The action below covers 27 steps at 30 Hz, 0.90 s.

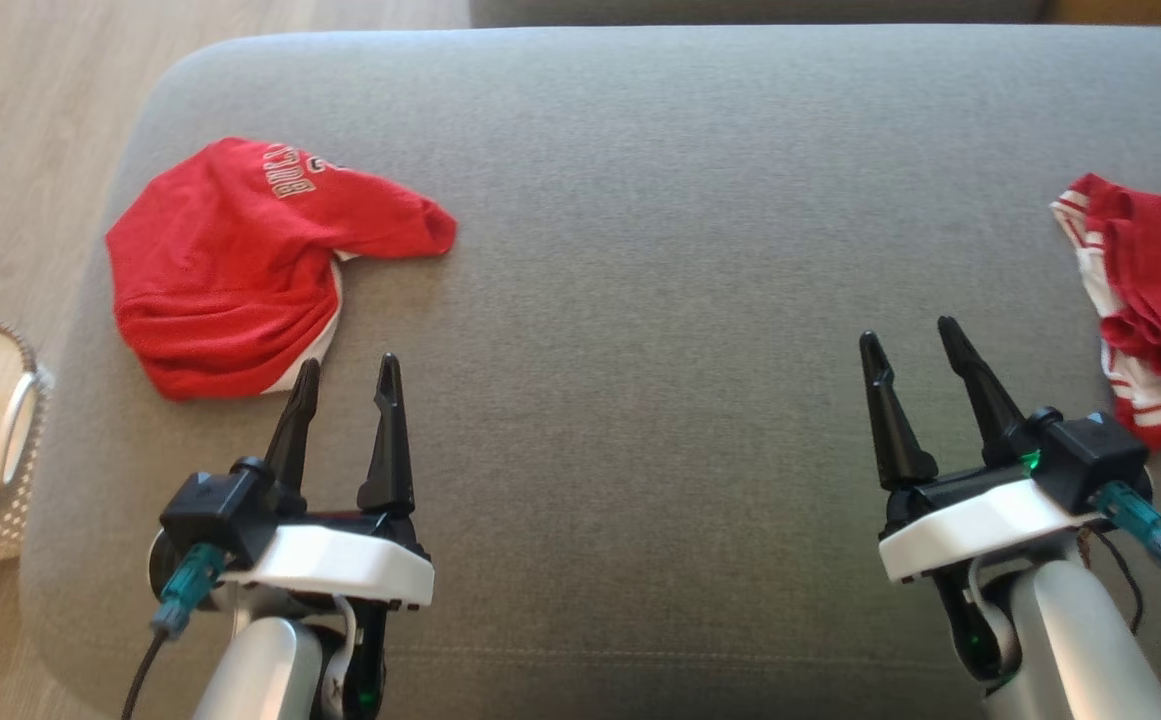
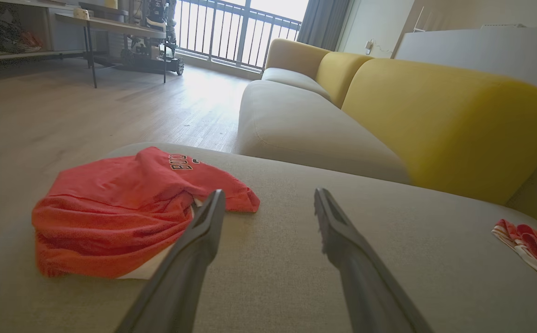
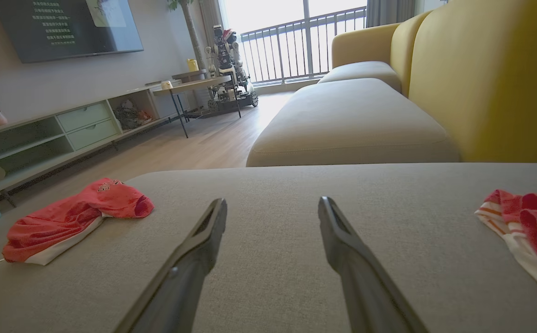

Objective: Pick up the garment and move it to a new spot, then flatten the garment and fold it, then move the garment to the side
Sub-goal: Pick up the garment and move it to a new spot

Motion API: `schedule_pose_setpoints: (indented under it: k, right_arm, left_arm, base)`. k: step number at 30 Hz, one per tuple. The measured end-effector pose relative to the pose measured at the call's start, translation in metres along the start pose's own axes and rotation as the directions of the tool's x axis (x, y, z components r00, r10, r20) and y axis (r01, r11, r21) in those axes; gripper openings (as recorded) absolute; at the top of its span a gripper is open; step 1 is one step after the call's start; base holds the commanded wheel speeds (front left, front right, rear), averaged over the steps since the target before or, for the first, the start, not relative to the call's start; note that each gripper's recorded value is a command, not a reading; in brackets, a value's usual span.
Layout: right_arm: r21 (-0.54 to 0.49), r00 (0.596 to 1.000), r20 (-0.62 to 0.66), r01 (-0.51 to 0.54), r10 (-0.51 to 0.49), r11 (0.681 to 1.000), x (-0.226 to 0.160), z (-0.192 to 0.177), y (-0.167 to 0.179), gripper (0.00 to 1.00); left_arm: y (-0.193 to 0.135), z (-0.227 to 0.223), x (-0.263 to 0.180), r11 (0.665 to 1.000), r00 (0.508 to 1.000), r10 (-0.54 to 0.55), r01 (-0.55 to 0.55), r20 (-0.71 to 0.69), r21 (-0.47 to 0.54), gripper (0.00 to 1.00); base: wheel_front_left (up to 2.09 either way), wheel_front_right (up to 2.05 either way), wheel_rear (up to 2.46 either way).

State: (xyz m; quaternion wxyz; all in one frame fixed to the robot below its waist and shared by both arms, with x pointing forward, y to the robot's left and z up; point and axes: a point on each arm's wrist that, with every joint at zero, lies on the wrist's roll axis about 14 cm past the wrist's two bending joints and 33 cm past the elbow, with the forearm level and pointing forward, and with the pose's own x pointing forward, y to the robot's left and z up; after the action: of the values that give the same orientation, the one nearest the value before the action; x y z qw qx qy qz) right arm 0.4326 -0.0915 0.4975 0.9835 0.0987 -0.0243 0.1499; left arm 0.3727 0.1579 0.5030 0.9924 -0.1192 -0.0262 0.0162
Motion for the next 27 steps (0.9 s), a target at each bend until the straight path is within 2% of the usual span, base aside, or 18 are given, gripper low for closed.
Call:
schedule_pose_setpoints:
  k: [12, 21, 27]
  right_arm:
    - [0.027, 0.988, -0.020, -0.156, 0.156, 0.987, 0.020, -0.012, 0.054, 1.00]
    - [0.053, 0.952, -0.027, -0.304, 0.306, 0.951, 0.029, -0.018, 0.109, 1.00]
    - [0.058, 0.932, -0.029, -0.359, 0.361, 0.932, 0.028, -0.018, 0.130, 1.00]
  left_arm:
    - [0.038, 0.015, -0.018, 0.992, 0.992, 0.122, -0.123, 0.037, 0.010, 1.00]
    - [0.069, 0.032, -0.043, 0.972, 0.970, 0.231, -0.233, 0.081, 0.016, 1.00]
    - [0.079, 0.040, -0.054, 0.963, 0.958, 0.267, -0.270, 0.105, 0.016, 1.00]
  base:
    - [0.00, 0.00, 0.00]
    - [0.00, 0.00, 0.00]
    - [0.00, 0.00, 0.00]
